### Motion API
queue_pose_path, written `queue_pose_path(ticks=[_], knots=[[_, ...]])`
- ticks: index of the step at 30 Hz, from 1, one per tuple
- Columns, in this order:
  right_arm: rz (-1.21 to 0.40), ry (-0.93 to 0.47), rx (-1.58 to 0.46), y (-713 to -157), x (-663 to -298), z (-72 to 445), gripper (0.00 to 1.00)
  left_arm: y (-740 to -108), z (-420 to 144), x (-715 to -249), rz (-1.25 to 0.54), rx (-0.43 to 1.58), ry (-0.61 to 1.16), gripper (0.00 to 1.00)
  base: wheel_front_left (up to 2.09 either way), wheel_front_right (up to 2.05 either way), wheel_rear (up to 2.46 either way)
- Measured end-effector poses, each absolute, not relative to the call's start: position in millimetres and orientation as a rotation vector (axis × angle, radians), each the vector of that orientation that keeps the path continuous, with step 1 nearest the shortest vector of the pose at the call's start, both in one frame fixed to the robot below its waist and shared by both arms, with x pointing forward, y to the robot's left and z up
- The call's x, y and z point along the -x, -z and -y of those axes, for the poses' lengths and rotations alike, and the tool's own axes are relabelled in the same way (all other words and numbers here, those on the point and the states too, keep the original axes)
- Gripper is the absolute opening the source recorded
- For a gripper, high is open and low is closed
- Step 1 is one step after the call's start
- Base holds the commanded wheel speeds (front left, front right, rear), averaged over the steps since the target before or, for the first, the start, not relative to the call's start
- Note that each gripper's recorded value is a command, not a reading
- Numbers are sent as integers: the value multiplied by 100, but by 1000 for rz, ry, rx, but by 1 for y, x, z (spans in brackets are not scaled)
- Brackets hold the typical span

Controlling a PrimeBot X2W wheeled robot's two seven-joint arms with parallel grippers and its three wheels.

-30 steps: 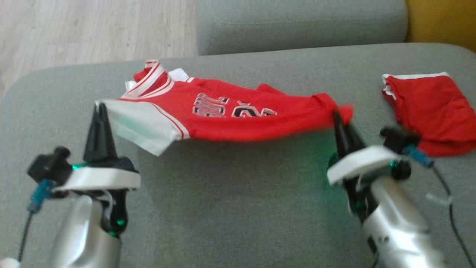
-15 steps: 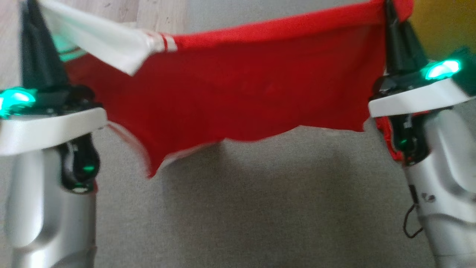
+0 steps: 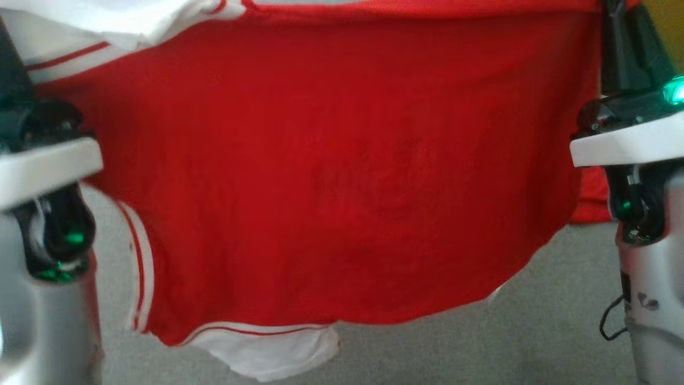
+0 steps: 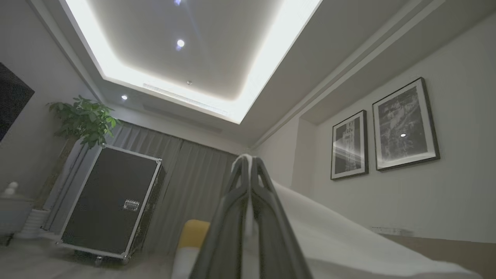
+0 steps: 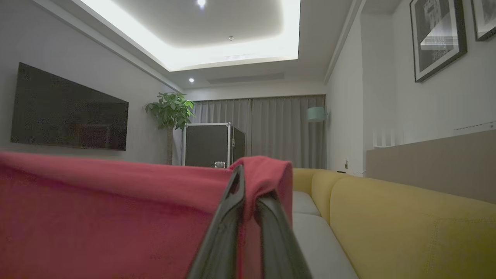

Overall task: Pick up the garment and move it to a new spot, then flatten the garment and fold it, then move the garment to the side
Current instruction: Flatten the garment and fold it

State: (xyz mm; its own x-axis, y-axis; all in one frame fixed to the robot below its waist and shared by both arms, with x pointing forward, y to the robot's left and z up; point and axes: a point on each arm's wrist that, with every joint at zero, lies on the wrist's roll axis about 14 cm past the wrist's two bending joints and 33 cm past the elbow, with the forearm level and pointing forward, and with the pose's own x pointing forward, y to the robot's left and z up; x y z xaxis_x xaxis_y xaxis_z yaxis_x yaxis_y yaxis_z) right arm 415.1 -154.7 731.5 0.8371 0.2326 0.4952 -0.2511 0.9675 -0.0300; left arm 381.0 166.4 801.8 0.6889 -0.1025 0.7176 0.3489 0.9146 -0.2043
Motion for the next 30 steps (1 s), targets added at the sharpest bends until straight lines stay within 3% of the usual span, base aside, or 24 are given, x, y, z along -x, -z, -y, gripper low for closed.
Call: queue_pose_path(ticks=[5,10,14,18,24,30], knots=[[388,-256,-10,-700,-456,153,0,-775,-173,-442,619,308,243,0,0,0,0],[330,-267,101,-693,-528,149,0,-756,-181,-523,512,270,218,0,0,0,0],[362,-263,132,-702,-585,145,0,-755,-187,-578,515,234,185,0,0,0,0],[485,-241,131,-727,-623,148,0,-774,-196,-610,628,233,145,0,0,0,0],[405,-246,110,-688,-654,135,0,-751,-203,-630,599,209,113,0,0,0,0],[267,-252,105,-627,-653,135,0,-703,-199,-628,489,191,117,0,0,0,0]])
